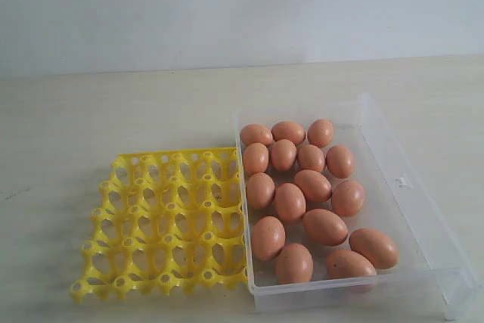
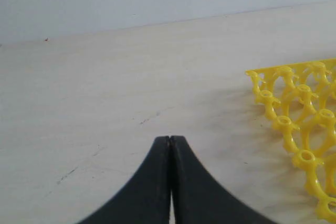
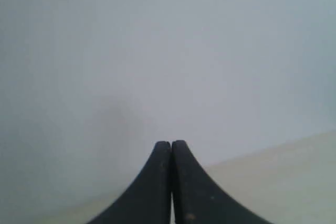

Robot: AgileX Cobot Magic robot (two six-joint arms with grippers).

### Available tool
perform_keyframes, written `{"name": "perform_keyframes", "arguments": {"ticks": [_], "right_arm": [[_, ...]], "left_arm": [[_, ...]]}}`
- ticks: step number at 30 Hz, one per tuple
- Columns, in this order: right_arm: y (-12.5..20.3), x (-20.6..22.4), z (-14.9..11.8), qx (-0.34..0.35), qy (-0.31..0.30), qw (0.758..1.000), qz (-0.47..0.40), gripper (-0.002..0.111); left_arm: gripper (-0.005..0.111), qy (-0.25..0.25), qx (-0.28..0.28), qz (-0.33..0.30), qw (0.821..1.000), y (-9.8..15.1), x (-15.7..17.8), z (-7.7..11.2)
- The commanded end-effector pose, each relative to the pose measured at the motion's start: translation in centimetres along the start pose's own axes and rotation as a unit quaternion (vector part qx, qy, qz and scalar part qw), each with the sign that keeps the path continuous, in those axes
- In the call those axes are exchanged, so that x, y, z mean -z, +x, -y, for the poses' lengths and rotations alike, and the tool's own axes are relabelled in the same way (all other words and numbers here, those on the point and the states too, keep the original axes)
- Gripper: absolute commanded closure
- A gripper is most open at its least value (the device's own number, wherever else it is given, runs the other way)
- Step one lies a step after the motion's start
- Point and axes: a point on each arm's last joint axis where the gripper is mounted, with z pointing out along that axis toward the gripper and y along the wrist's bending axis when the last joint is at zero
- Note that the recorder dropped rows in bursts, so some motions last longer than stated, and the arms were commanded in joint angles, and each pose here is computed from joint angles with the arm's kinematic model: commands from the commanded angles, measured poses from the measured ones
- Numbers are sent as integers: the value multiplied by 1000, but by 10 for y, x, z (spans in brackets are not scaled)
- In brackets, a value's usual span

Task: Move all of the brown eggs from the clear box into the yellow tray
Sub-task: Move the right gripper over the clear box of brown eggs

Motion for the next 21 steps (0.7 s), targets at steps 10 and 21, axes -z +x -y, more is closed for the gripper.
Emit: {"name": "perform_keyframes", "arguments": {"ticks": [10, 21], "right_arm": [[-63, -41, -19, -41, 8, 994, -101, 108], [-71, -150, -56, 54, -94, 906, -409, 108]], "left_arm": [[107, 0, 4, 9, 1000, -3, 1, 0], [107, 0, 4, 9, 1000, -3, 1, 0]]}}
